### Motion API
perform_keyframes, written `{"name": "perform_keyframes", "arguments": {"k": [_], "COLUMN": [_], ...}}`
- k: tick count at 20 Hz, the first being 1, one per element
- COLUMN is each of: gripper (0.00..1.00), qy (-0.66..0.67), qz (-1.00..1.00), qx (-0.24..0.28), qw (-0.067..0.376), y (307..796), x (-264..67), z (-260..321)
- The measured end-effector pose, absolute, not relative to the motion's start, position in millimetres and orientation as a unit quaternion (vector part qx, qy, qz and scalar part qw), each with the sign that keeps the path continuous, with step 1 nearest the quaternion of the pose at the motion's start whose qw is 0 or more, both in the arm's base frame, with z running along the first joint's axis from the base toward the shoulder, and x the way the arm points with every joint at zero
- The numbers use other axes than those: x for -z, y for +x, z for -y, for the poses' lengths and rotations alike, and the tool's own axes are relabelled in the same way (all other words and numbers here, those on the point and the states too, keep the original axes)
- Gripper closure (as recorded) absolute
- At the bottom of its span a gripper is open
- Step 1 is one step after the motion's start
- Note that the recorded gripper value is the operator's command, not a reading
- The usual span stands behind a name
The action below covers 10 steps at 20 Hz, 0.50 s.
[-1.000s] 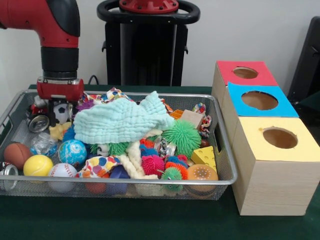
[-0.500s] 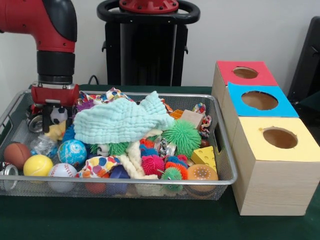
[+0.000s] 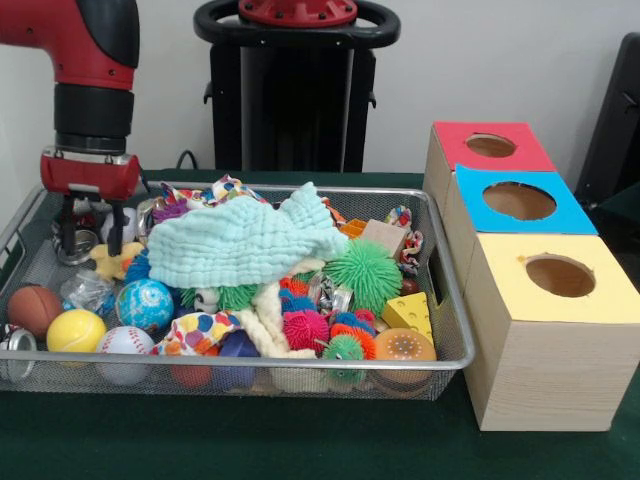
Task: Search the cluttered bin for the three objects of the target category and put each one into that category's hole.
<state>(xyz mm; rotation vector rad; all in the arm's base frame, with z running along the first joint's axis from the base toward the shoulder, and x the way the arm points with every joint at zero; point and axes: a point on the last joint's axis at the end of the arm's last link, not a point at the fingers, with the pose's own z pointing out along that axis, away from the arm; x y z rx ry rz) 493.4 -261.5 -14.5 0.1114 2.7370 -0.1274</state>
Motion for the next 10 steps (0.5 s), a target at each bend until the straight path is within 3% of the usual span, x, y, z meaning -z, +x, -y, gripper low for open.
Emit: {"name": "perform_keyframes", "arguments": {"k": [10], "gripper": [0.0], "qy": [0.046], "qz": [-0.978], "qx": [0.059], "qw": [0.195], "y": [500.9], "x": [-5.9], "z": [275.0]}}
